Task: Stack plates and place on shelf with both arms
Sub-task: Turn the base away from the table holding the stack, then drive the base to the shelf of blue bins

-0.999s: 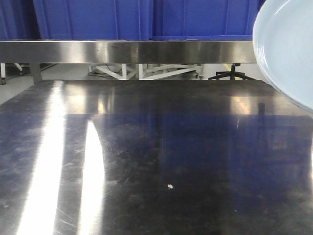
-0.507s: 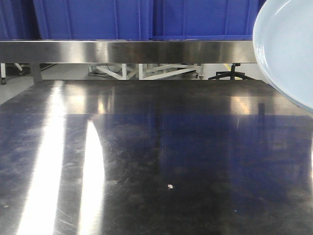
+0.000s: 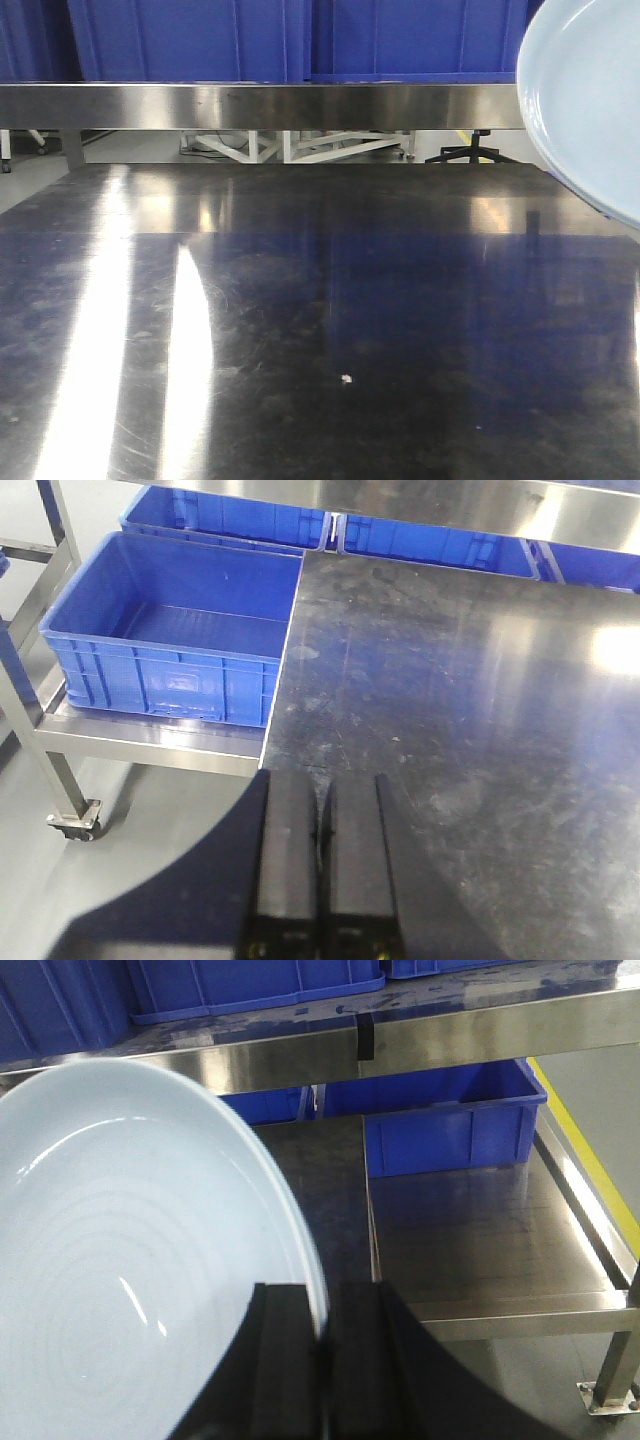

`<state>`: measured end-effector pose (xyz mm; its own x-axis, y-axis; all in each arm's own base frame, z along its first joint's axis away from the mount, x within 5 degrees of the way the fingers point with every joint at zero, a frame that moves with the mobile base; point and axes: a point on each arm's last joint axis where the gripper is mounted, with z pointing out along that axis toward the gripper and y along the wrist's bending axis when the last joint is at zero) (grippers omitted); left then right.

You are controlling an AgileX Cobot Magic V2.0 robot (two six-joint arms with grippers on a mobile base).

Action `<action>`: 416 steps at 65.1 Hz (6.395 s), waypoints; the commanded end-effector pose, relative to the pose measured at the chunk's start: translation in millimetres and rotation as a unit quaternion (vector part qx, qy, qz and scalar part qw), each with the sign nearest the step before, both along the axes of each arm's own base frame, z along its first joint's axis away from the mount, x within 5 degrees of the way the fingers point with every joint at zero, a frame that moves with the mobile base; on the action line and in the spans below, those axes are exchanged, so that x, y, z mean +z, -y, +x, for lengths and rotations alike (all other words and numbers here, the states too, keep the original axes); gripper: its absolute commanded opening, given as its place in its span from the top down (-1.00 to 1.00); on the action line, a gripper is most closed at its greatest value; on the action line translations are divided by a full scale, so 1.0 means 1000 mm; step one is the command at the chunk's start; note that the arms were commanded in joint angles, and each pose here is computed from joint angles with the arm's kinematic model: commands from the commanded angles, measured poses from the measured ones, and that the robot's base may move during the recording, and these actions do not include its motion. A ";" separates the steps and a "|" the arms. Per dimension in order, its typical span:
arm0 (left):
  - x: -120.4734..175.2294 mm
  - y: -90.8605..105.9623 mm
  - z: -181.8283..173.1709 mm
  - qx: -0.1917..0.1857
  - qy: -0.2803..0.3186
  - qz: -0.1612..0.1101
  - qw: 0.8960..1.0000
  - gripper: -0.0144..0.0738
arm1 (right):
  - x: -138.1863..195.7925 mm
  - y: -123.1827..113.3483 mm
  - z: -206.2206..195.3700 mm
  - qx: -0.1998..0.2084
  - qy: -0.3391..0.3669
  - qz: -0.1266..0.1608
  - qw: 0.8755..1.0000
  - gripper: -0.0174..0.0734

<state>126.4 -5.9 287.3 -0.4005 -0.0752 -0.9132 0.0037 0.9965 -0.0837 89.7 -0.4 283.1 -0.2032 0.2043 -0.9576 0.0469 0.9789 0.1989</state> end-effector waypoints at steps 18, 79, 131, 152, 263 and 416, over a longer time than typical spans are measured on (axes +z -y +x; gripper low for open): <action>0.016 0.001 0.003 -0.004 0.053 -0.006 0.999 0.48 | 0.020 0.000 0.001 -0.001 0.069 -0.004 0.998 0.49; 0.016 0.001 0.003 -0.004 0.053 -0.006 0.999 0.48 | 0.020 0.000 0.001 -0.001 0.069 -0.004 0.998 0.49; 0.016 0.001 0.003 -0.004 0.053 -0.006 0.999 0.48 | 0.020 0.000 0.001 -0.001 0.069 -0.004 0.998 0.49; 0.016 0.001 0.003 -0.004 0.053 -0.006 0.999 0.48 | 0.020 0.000 0.001 -0.001 0.069 -0.004 0.998 0.49; 0.016 0.001 0.003 -0.004 0.053 -0.006 0.999 0.48 | 0.020 0.000 0.001 0.000 0.069 -0.004 0.998 0.49; 0.016 0.001 0.003 -0.004 0.053 -0.006 0.999 0.48 | 0.020 0.000 0.001 0.000 0.068 -0.004 0.998 0.49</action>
